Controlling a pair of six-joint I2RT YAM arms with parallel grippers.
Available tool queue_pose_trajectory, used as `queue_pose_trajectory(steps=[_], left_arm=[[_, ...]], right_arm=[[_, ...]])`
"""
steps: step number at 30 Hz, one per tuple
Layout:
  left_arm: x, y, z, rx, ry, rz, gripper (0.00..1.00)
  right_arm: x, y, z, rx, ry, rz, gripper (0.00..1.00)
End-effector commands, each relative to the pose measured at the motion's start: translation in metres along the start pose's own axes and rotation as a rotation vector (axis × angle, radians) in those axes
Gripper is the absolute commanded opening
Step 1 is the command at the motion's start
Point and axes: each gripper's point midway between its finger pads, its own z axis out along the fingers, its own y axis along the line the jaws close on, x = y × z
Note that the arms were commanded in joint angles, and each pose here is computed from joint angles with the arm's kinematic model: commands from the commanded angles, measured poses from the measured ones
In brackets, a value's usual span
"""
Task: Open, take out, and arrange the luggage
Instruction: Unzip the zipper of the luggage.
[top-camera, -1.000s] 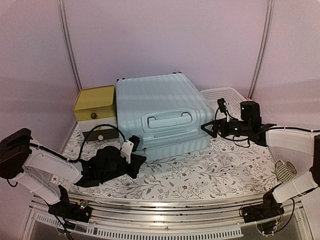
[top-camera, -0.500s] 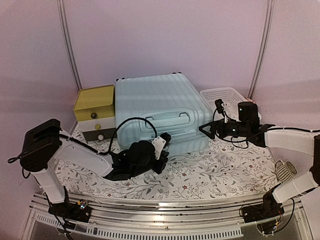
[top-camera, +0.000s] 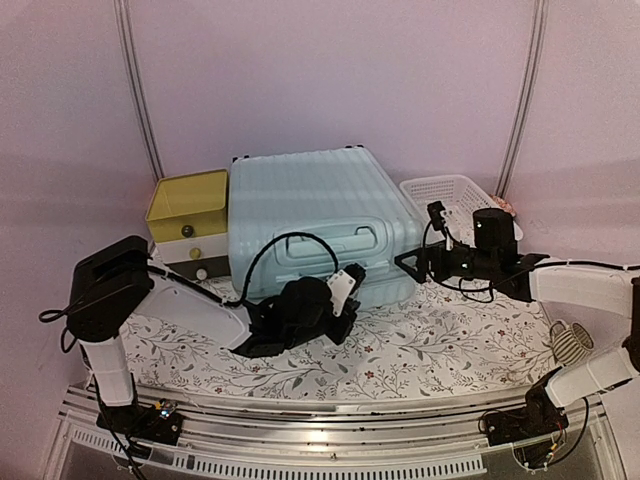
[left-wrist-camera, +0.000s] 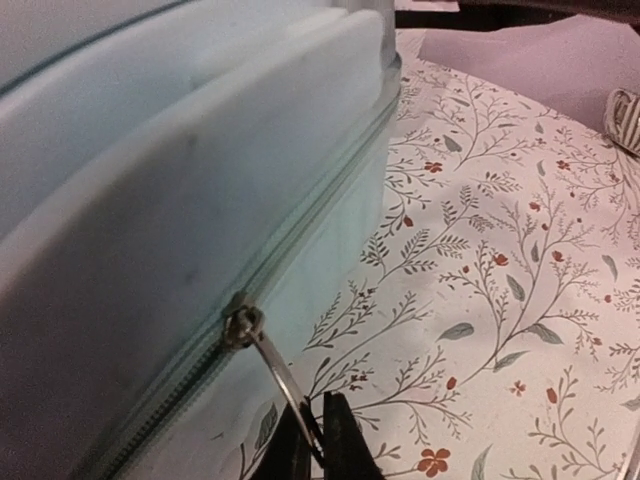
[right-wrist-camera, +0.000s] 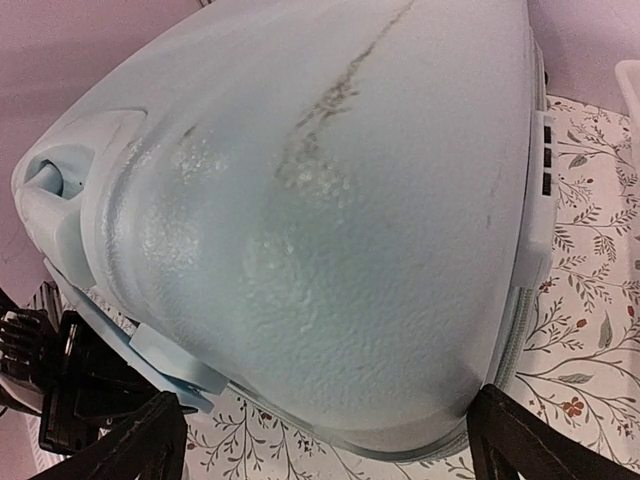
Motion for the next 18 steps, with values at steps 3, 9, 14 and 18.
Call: queue_pose_trajectory(steps=[3,9,14,18], left_arm=[[-0.05,-0.05,-0.035,0.185,-0.169,-0.017,0.19],[-0.06,-0.04,-0.062,0.185,-0.203,-0.062,0.46],[-0.079,-0.032,-0.087,0.192,-0.212,-0.097,0.53],[-0.093,-0.021,-0.104,0.249,-0.191,-0.178,0.55]], right_arm=[[-0.009,0.046,-0.018,-0.103,-0.091,-0.069,0.99],[-0.007,0.033,-0.035,-0.009,-0.147,-0.048,0.99],[0.001,0.039,-0.037,-0.024,-0.155,-0.019,0.99],[0.016,0.06,-0.025,-0.041,-0.144,-0.012,0.99]])
